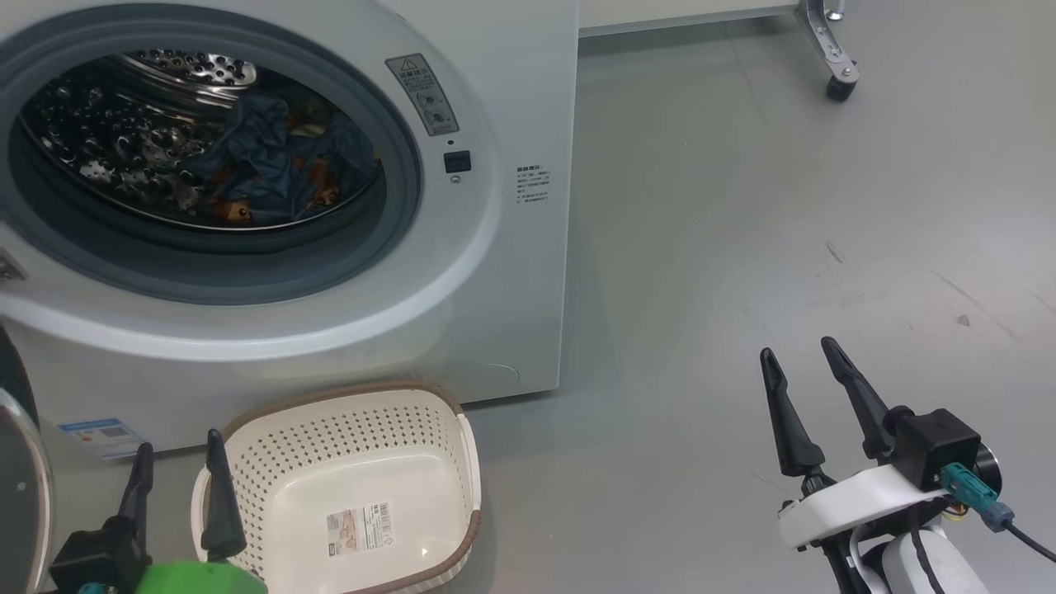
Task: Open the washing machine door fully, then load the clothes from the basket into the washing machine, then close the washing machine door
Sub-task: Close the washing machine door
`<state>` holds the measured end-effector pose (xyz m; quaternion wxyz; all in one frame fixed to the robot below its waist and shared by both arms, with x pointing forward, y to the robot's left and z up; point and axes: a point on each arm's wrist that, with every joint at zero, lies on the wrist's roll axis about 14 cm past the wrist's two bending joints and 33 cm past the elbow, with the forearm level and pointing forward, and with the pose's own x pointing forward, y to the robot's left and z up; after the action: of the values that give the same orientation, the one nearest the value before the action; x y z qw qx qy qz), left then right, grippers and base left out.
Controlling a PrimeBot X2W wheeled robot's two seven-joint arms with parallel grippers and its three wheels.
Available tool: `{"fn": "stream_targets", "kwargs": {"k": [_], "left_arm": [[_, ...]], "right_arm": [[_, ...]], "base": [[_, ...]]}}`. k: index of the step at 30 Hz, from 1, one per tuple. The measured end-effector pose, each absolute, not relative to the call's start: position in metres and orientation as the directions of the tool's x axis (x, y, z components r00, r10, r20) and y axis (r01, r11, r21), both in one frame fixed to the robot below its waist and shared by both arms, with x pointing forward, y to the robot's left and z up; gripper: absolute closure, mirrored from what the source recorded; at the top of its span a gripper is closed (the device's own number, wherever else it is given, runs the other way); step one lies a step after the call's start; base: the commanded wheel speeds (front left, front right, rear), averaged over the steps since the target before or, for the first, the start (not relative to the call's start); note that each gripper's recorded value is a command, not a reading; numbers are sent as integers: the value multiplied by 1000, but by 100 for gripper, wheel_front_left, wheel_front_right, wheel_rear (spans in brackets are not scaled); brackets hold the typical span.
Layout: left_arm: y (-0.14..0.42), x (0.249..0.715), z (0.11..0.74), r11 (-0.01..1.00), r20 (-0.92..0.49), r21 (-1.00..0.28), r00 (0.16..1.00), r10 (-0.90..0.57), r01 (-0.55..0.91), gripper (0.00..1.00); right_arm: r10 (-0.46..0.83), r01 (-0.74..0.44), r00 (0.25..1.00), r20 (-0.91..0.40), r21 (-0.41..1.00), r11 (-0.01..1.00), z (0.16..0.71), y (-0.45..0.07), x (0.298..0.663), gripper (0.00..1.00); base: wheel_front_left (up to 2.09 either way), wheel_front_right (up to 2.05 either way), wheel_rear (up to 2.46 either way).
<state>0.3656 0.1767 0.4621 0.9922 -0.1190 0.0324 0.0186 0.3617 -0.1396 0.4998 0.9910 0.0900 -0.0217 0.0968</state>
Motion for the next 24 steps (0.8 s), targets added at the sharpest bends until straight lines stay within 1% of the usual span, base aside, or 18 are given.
{"fn": "stream_targets", "kwargs": {"k": [14, 24], "left_arm": [[194, 347, 464, 965, -69, -236, 993, 96, -110, 0], [197, 343, 466, 964, -64, -235, 992, 109, -121, 0]], "right_arm": [[259, -269, 962, 81, 162, 949, 507, -119, 364, 0], [266, -278, 960, 90, 163, 947, 509, -115, 362, 0]], "base": [[0, 0, 0], [0, 0, 0]]}}
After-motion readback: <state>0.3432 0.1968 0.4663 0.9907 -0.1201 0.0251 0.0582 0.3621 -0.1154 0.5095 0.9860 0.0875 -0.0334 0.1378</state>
